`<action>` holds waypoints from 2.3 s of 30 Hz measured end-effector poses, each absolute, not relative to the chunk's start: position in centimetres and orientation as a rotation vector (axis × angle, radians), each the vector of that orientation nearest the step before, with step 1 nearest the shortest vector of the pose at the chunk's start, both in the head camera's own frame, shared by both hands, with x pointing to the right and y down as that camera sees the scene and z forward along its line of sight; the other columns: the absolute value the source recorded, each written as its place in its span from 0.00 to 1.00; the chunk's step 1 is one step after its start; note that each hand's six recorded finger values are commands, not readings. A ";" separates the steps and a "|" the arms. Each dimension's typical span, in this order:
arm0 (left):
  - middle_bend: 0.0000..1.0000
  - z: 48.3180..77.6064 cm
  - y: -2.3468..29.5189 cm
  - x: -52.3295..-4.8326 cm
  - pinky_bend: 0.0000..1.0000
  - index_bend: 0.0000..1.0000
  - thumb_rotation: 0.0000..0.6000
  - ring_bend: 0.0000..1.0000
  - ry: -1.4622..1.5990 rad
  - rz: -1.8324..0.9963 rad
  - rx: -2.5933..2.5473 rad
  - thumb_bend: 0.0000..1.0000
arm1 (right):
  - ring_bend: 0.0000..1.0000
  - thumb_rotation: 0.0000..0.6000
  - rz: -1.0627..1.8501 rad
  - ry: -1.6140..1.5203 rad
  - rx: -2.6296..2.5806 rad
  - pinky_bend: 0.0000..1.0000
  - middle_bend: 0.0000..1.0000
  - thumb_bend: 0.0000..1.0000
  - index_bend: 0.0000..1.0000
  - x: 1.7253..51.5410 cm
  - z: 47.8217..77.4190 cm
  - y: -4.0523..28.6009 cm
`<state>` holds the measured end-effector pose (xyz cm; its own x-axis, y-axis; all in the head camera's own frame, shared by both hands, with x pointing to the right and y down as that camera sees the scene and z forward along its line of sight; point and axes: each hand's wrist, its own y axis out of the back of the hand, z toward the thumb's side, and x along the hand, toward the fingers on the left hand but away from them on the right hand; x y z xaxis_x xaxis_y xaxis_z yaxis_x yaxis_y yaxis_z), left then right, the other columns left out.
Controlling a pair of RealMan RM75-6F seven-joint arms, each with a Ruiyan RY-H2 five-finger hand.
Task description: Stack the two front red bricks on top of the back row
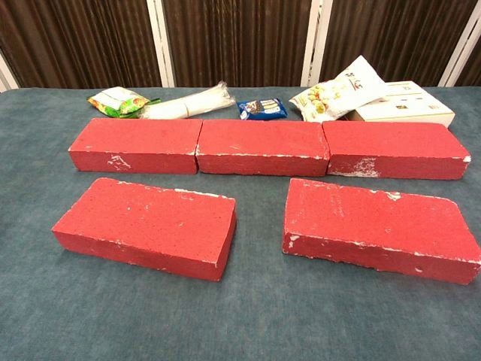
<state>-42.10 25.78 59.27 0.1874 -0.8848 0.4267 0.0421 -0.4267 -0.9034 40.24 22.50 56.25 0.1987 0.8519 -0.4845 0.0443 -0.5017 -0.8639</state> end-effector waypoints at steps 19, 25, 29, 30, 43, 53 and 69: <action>0.00 63.2 25.2 -32.2 0.00 0.00 1.00 0.00 0.519 -1.063 -2.073 0.27 | 0.00 1.00 1.372 -0.767 -1.815 0.00 0.00 0.10 0.00 39.3 57.0 23.3; 0.00 65.4 24.5 -29.8 0.00 0.00 1.00 0.00 0.392 -1.031 -2.112 0.27 | 0.00 1.00 1.380 -0.776 -1.814 0.00 0.00 0.10 0.00 39.5 57.0 23.1; 0.00 66.4 23.8 -29.4 0.00 0.00 1.00 0.00 0.368 -1.035 -2.096 0.27 | 0.00 1.00 1.385 -0.776 -1.813 0.00 0.00 0.10 0.00 39.5 57.1 23.0; 0.00 66.7 23.6 -29.4 0.00 0.00 1.00 0.00 0.365 -1.038 -2.093 0.27 | 0.00 1.00 1.386 -0.775 -1.813 0.00 0.00 0.10 0.00 39.5 57.2 23.1; 0.00 69.4 21.1 -28.6 0.00 0.00 1.00 0.00 0.317 -1.101 -2.127 0.27 | 0.00 1.00 1.403 -0.759 -1.819 0.00 0.00 0.10 0.00 39.4 57.6 23.0; 0.00 69.7 20.5 -27.7 0.00 0.00 1.00 0.00 0.267 -1.097 -2.122 0.27 | 0.00 1.00 1.416 -0.746 -1.817 0.00 0.00 0.10 0.00 39.4 57.9 22.9; 0.00 70.7 18.8 -27.6 0.00 0.00 1.00 0.00 0.219 -1.172 -2.122 0.26 | 0.00 1.00 1.428 -0.751 -1.806 0.00 0.00 0.10 0.00 39.6 58.0 22.8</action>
